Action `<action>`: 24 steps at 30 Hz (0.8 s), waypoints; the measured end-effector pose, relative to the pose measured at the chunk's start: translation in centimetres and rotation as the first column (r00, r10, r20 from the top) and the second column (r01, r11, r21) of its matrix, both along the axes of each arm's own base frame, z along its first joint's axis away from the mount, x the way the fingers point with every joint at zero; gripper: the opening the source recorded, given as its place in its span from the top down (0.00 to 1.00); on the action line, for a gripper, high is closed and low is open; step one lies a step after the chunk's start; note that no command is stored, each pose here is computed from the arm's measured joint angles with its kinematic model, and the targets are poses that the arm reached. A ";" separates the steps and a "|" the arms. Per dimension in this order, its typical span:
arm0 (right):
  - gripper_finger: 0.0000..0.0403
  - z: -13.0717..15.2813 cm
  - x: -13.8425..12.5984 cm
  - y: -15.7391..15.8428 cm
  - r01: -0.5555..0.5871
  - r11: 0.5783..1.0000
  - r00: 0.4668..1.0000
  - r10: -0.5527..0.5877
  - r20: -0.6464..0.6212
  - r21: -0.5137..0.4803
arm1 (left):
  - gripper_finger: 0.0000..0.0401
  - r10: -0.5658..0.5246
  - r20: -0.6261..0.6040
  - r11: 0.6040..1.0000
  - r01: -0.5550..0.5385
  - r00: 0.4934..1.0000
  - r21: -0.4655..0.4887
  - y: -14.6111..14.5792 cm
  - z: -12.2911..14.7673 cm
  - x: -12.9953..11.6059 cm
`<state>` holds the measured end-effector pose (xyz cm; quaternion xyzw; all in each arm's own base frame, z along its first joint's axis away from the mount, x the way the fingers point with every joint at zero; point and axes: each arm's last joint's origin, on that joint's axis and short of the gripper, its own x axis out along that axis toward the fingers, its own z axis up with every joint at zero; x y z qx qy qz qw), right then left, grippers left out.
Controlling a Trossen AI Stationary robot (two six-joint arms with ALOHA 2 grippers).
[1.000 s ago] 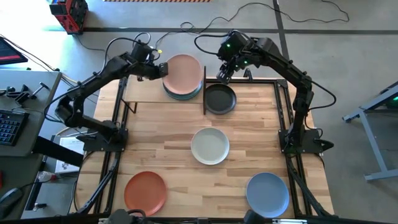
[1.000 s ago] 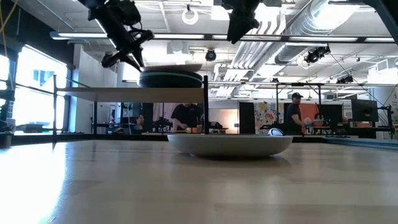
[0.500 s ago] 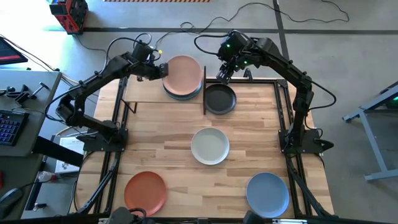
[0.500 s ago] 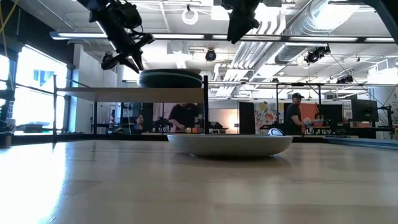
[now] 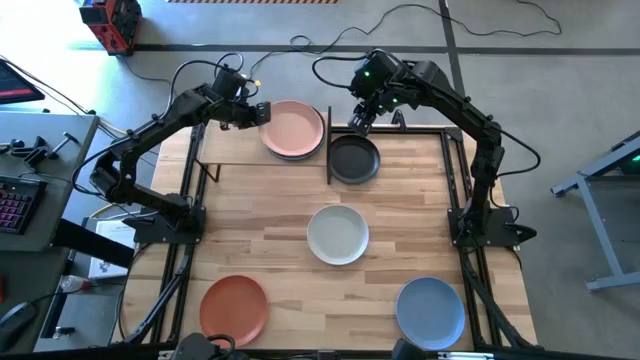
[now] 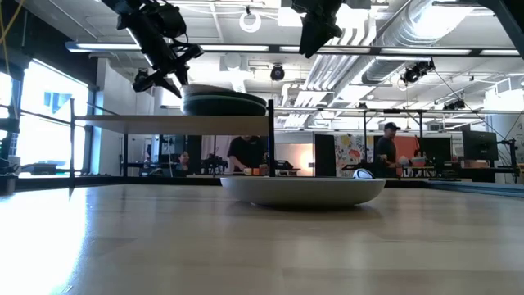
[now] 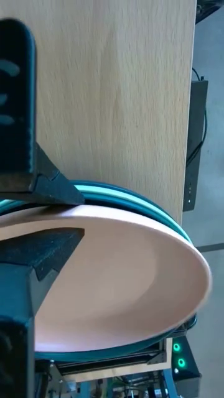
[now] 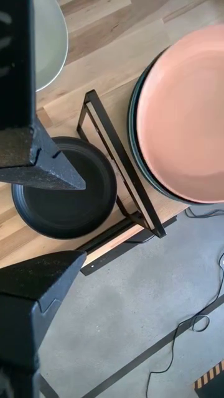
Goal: Place and stack plates onto a shelf
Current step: Stack the pink plate on top of the dark green plate on the shelf
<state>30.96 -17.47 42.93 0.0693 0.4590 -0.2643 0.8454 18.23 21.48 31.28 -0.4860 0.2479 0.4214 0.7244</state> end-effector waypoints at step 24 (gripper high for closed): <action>0.64 -0.1 -0.2 0.1 -0.002 1.000 1.000 0.002 -0.022 0.010 | 0.82 -0.030 -0.018 0.999 0.030 0.999 -0.018 -0.2 0.2 -1.2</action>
